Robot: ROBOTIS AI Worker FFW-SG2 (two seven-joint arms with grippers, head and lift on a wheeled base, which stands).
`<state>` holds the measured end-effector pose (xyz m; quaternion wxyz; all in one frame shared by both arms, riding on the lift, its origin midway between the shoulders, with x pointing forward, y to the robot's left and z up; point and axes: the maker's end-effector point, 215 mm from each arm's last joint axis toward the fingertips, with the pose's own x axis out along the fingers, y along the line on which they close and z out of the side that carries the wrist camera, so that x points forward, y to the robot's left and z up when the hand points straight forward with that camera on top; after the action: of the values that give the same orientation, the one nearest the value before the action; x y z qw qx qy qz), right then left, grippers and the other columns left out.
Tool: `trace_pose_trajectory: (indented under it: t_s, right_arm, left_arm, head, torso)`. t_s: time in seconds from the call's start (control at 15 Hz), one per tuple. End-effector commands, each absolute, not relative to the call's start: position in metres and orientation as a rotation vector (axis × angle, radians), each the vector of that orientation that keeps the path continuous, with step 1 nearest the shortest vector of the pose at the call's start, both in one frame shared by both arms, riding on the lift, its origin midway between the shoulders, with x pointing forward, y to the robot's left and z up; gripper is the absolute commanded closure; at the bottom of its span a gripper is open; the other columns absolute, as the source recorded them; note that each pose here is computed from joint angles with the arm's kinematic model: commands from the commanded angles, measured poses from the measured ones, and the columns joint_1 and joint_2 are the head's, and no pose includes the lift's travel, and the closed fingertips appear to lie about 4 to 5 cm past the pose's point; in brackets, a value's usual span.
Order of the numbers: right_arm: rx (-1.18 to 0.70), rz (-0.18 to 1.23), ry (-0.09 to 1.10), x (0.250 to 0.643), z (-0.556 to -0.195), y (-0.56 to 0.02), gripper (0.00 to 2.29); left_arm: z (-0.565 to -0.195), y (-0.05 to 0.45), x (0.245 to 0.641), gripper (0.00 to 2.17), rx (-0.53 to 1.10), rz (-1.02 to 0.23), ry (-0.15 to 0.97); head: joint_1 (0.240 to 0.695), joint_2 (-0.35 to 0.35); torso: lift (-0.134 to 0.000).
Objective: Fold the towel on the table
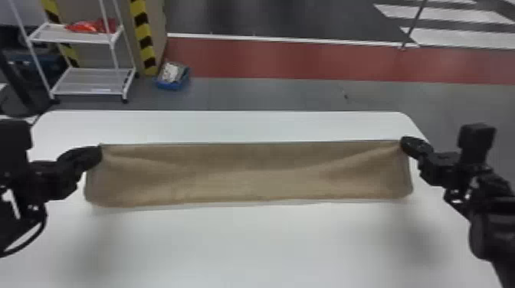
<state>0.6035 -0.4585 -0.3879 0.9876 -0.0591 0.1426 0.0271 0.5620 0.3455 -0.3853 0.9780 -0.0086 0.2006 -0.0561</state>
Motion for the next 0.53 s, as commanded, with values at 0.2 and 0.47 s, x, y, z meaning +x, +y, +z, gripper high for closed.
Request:
trace_pose_trajectory:
  t_s: [0.2,0.47]
  right_arm:
    - [-0.131,0.058,0.299,0.606,-0.400,-0.451,1.23]
    - [-0.129,0.057,0.310,0.605,-0.406,-0.451,1.23]
  left_arm:
    - [-0.384,0.332,0.575,0.97,0.009,-0.125,0.362]
    - [-0.393,0.330,0.581,0.97,0.047,-0.120,0.355]
  head:
    - [0.695,-0.109]
    - [0.695,-0.111]
  torso:
    - [-0.128]
    - [-0.128]
